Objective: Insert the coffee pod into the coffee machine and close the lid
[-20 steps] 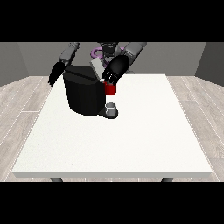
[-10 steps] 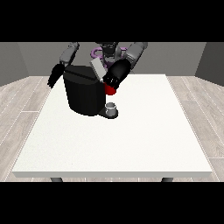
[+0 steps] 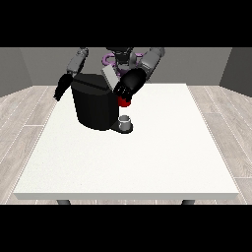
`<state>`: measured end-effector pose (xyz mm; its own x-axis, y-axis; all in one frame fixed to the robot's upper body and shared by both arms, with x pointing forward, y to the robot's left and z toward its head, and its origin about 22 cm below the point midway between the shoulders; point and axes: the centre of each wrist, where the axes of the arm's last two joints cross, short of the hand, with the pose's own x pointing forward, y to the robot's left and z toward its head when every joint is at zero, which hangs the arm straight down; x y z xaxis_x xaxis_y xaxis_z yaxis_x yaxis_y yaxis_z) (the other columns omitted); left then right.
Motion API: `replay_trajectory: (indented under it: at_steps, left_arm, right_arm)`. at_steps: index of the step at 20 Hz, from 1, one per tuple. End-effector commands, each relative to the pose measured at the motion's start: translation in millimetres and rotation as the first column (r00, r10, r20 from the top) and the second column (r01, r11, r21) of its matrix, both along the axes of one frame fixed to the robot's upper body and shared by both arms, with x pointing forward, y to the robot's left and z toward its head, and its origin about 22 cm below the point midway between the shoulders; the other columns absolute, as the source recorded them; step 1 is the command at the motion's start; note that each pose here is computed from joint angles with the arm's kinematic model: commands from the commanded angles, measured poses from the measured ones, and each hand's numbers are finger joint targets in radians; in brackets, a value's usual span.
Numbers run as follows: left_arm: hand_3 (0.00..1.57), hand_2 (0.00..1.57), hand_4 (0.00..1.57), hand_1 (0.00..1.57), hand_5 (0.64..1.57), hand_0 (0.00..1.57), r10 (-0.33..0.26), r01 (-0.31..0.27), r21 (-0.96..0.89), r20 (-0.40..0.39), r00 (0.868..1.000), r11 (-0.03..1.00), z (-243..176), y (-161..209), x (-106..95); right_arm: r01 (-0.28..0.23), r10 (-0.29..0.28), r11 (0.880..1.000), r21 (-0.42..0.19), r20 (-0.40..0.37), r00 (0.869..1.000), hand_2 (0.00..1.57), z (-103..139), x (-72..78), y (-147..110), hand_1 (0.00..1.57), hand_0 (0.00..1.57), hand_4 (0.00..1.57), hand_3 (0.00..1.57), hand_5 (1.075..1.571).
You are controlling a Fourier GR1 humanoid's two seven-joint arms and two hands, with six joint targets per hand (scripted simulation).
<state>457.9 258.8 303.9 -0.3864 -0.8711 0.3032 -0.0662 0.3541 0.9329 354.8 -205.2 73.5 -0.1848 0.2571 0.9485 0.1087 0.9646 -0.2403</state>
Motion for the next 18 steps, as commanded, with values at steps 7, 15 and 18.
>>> replay_trajectory:
  at_steps: [7, 15, 18]
  left_arm:
    - [0.74, 1.05, 0.00, 1.04, 1.571, 1.04, -0.005, -0.006, 0.090, 0.122, 0.993, 0.996, 5, 6, -2]
    - [0.51, 0.63, 0.00, 0.00, 1.571, 0.00, 0.048, -0.065, 0.118, 0.135, 0.990, 0.991, 3, 22, -2]
    - [0.47, 0.57, 0.00, 0.00, 1.571, 0.00, 0.059, -0.075, 0.100, 0.156, 0.986, 0.992, 18, 22, -4]
  right_arm:
    - [-0.006, 0.006, 1.000, -0.001, 0.044, 0.999, 0.00, 3, 0.8, 14, 0.00, 0.00, 0.11, 0.00, 1.571]
    - [-0.019, 0.020, 1.000, -0.025, 0.039, 0.999, 0.00, 15, -0.1, 12, 0.00, 0.00, 0.12, 0.00, 1.571]
    - [-0.019, 0.020, 1.000, -0.010, 0.041, 0.999, 0.00, 27, 7.5, 17, 0.00, 0.00, 0.17, 0.00, 1.571]
